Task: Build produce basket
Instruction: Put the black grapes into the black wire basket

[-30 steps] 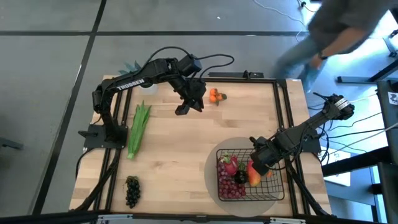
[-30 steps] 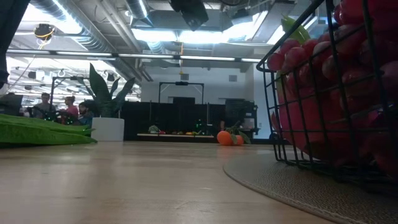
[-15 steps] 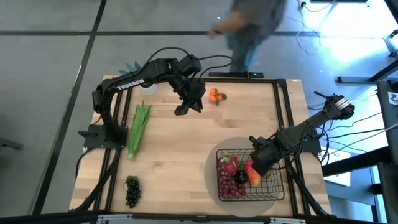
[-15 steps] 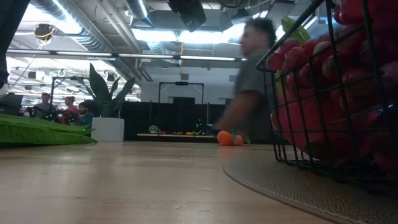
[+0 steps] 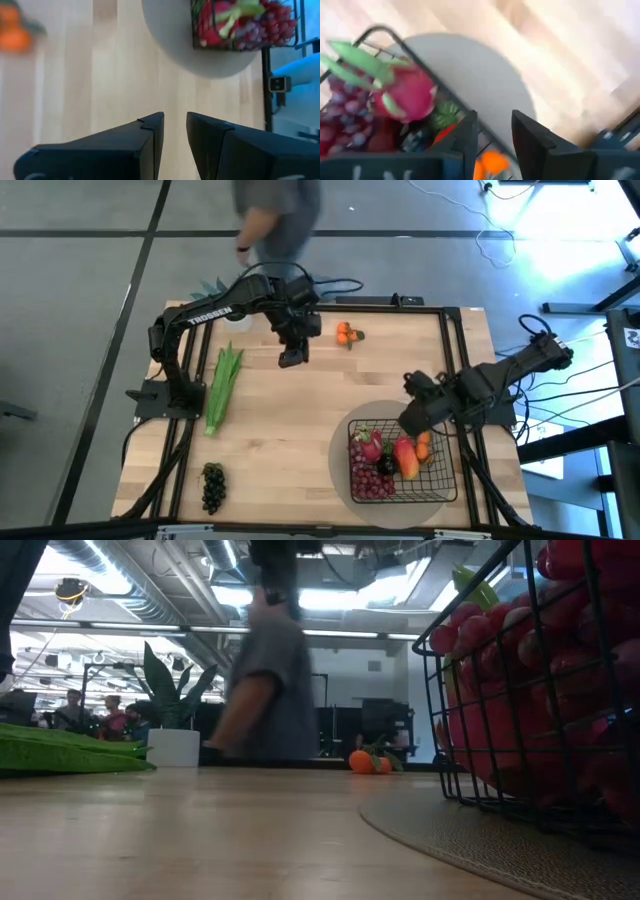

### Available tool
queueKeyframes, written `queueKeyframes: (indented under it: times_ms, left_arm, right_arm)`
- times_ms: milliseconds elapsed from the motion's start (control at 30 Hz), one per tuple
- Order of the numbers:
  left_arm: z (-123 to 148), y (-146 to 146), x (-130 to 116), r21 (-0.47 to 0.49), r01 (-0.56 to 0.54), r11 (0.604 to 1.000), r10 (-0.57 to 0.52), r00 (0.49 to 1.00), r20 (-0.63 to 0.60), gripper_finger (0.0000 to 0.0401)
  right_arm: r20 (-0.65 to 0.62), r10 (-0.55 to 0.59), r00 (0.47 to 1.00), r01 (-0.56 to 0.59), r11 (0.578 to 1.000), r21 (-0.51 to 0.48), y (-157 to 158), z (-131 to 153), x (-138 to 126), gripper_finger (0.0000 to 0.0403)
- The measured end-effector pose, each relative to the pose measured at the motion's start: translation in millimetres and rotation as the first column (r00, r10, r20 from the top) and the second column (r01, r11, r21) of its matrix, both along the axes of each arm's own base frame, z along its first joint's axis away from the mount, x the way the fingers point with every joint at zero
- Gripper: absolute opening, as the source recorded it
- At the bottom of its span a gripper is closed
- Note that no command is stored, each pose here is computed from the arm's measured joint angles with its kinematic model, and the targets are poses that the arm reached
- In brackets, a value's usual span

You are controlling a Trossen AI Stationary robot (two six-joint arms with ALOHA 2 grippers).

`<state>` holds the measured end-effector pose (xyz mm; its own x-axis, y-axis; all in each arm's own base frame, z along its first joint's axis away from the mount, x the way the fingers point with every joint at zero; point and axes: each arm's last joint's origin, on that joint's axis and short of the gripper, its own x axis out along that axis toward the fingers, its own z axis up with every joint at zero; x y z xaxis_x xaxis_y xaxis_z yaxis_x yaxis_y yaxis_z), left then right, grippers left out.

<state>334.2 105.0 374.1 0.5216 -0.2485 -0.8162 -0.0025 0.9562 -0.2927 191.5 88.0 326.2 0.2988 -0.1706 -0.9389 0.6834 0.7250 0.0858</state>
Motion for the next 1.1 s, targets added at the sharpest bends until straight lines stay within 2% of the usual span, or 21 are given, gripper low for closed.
queueKeyframes:
  times_ms: [100,233,500,667,800,967,1100]
  left_arm:
    - [0,-4,-7,-0.040,-0.041,0.998,0.038,0.996,-0.074,0.0071]
    - [10,-13,-17,-0.003,-0.084,0.996,0.084,0.993,-0.087,0.0071]
    - [56,-34,-65,0.090,-0.254,0.963,0.254,0.967,0.014,0.0071]
    - [72,-56,-91,0.102,-0.340,0.935,0.337,0.940,0.051,0.0071]
    - [60,-73,-103,0.084,-0.379,0.922,0.377,0.926,0.037,0.0071]
    - [31,-91,-118,-0.012,-0.419,0.908,0.419,0.906,0.064,0.0071]
    - [10,-105,-138,-0.104,-0.505,0.857,0.511,0.859,0.034,0.0071]
  right_arm:
    - [-0.007,0.042,0.999,-0.042,0.998,-0.052,-8,7,1,0.0105]
    - [-0.016,0.106,0.994,-0.107,0.991,-0.083,-16,12,5,0.0105]
    - [-0.051,0.186,0.981,-0.192,0.972,-0.135,-32,12,11,0.0105]
    - [-0.050,0.232,0.971,-0.237,0.958,-0.159,-40,13,16,0.0105]
    - [-0.034,0.277,0.960,-0.279,0.944,-0.177,-44,14,21,0.0105]
    - [-0.014,0.308,0.951,-0.305,0.933,-0.193,-47,15,25,0.0105]
    - [0.003,0.335,0.942,-0.328,0.924,-0.195,-50,16,28,0.0105]
